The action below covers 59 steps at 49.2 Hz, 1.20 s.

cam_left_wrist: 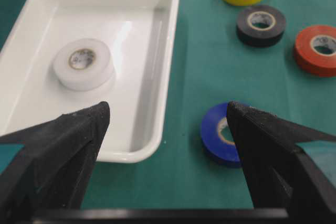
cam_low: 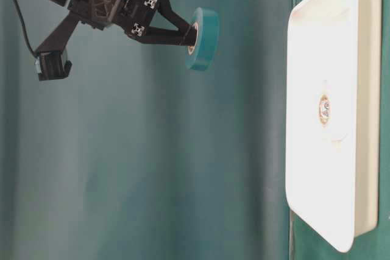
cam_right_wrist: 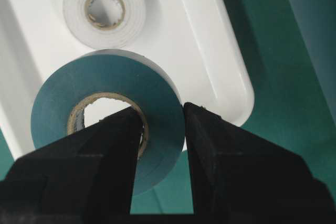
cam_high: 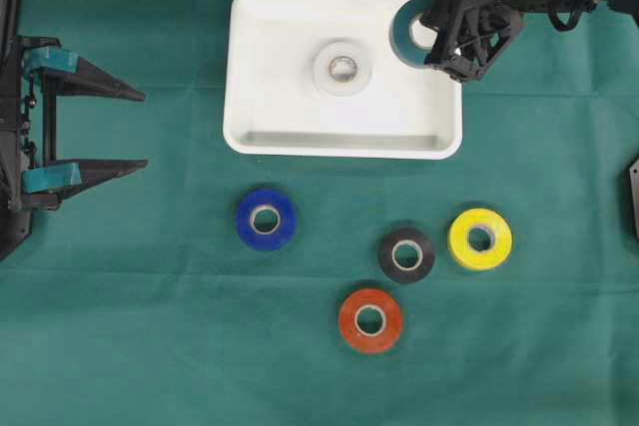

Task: Pick up the tape from a random location and place it into the white case.
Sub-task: 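Lower the teal roll into the tray beside the white roll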

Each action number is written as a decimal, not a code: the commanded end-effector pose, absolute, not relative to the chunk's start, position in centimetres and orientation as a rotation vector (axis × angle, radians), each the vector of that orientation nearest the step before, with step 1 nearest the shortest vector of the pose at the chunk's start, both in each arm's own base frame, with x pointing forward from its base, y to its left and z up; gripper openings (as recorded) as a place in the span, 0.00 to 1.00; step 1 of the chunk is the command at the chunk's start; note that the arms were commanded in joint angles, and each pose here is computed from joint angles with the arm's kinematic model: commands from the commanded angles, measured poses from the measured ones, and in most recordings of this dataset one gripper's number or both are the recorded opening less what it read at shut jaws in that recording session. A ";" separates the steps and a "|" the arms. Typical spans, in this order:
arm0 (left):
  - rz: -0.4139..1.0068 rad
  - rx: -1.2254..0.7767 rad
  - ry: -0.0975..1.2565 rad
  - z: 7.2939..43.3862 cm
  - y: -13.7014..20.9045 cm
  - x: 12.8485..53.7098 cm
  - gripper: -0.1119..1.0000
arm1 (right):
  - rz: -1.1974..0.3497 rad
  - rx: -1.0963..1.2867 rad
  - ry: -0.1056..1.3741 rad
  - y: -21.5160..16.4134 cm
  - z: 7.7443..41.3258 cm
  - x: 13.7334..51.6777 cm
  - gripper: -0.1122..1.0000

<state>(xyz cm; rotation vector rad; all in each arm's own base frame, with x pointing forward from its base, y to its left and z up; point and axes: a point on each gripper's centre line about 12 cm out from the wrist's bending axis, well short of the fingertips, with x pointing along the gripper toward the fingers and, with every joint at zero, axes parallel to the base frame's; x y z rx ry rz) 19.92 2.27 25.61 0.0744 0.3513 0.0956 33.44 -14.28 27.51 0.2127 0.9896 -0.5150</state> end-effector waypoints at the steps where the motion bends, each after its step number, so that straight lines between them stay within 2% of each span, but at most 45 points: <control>1: 0.098 0.075 0.338 26.1 2.3 20.1 0.98 | -0.519 0.209 0.951 -14.4 28.7 33.6 0.34; 39: 0.099 0.075 0.338 26.1 2.3 20.1 0.98 | -0.516 0.210 0.969 -14.5 27.7 33.9 0.35; 59: 0.099 0.075 0.339 26.0 2.3 20.1 0.98 | -0.525 0.229 1.035 -15.8 22.8 34.5 0.34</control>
